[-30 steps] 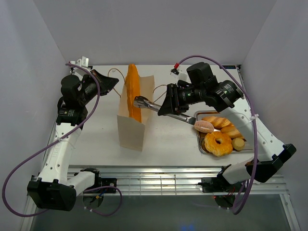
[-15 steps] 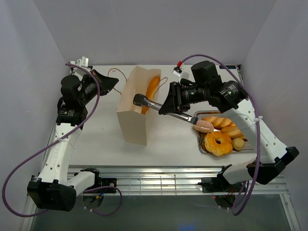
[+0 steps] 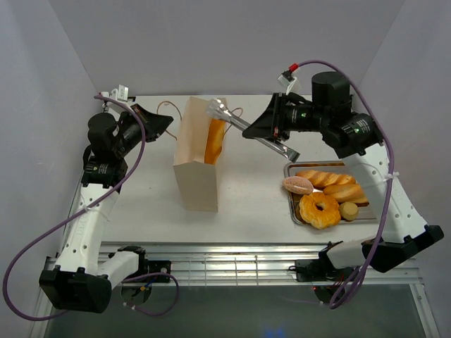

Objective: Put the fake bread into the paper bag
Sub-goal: Place the fake bread in the paper bag.

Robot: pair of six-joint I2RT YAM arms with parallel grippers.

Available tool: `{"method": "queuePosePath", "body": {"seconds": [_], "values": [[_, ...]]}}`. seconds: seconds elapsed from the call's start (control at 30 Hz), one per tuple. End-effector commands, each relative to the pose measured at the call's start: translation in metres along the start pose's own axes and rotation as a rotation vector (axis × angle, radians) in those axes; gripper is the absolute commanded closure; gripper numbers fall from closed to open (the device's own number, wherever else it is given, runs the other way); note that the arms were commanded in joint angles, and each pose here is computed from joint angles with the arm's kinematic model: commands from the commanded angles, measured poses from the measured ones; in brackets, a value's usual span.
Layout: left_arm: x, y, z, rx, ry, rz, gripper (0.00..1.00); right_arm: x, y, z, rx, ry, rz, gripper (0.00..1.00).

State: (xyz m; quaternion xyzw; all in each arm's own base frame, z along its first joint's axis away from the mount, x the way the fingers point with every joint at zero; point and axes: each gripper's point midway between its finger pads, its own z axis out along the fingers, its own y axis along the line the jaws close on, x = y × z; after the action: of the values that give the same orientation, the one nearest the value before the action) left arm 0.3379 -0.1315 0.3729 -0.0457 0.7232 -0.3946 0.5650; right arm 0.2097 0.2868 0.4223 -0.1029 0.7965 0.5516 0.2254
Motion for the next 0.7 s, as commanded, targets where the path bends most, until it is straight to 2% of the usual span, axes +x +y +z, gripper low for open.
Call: {"method": "queuePosePath", "body": {"seconds": [0.0,0.07,0.13,0.27,0.3,0.37,0.4,0.67], "values": [[-0.003,-0.006,-0.008,0.010,-0.025,0.009,1.00,-0.043,0.059,-0.047,-0.149,-0.194,-0.116,0.92],[-0.003,-0.005,-0.009,0.007,-0.027,0.009,1.00,-0.057,0.063,-0.063,-0.133,-0.266,-0.130,0.92],[-0.005,-0.008,-0.011,0.013,-0.037,0.013,1.00,-0.073,0.048,-0.079,-0.090,-0.333,-0.108,0.92],[-0.005,-0.008,-0.014,0.010,-0.046,0.014,1.00,-0.087,-0.005,-0.115,0.044,-0.477,-0.030,0.92],[-0.006,-0.010,-0.015,0.014,-0.050,0.015,1.00,-0.091,-0.040,-0.124,0.106,-0.507,0.035,0.92],[-0.005,-0.010,-0.016,0.016,-0.048,0.013,1.00,-0.092,-0.075,-0.147,0.170,-0.574,0.091,0.92],[-0.005,-0.012,-0.016,0.020,-0.047,0.012,1.00,-0.083,-0.102,-0.144,0.192,-0.553,0.154,0.92],[0.003,-0.008,-0.014,0.020,-0.016,-0.007,1.00,-0.053,-0.190,-0.153,0.359,-0.612,0.310,0.92]]}}
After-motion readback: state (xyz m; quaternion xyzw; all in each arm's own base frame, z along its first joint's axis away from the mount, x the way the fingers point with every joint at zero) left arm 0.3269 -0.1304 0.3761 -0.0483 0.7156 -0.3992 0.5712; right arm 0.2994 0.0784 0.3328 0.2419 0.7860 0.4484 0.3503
